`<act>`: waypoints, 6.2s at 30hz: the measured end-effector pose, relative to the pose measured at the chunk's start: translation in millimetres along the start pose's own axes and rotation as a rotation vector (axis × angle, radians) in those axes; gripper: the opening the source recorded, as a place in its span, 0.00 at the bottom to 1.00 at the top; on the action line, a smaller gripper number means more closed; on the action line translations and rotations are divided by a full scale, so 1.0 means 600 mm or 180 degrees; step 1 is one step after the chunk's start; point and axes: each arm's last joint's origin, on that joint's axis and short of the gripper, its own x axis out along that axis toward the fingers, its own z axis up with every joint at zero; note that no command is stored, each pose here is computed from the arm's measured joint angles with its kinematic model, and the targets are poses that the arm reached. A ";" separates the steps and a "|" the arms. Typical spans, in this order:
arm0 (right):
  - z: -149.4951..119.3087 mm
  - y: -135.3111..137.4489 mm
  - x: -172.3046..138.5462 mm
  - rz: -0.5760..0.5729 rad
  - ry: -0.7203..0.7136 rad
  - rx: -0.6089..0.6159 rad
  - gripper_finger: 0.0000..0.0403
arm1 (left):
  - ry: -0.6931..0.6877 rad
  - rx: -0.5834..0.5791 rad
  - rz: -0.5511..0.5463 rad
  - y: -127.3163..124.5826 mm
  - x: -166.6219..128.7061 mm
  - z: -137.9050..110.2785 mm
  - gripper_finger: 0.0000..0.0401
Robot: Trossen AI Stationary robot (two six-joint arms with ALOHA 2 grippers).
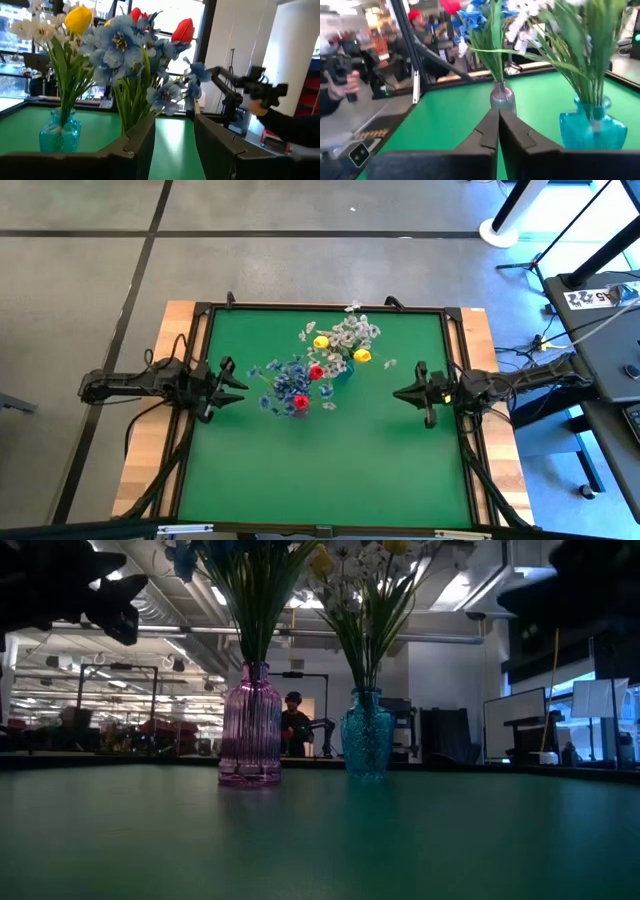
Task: Sort flowers into vase by color
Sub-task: Return to Home Position
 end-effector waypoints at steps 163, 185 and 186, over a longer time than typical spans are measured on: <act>-0.050 -0.050 -0.053 -0.0730 -0.0218 -0.0361 0.06 | -0.0092 -0.0545 0.0525 0.011 -0.001 0.000 0.33; -0.050 -0.050 -0.053 -0.0730 -0.0218 -0.0361 0.06 | -0.0091 -0.0544 0.0525 0.011 -0.001 0.000 0.33; -0.050 -0.050 -0.053 -0.0729 -0.0217 -0.0361 0.06 | -0.0090 -0.0544 0.0525 0.011 -0.001 0.000 0.33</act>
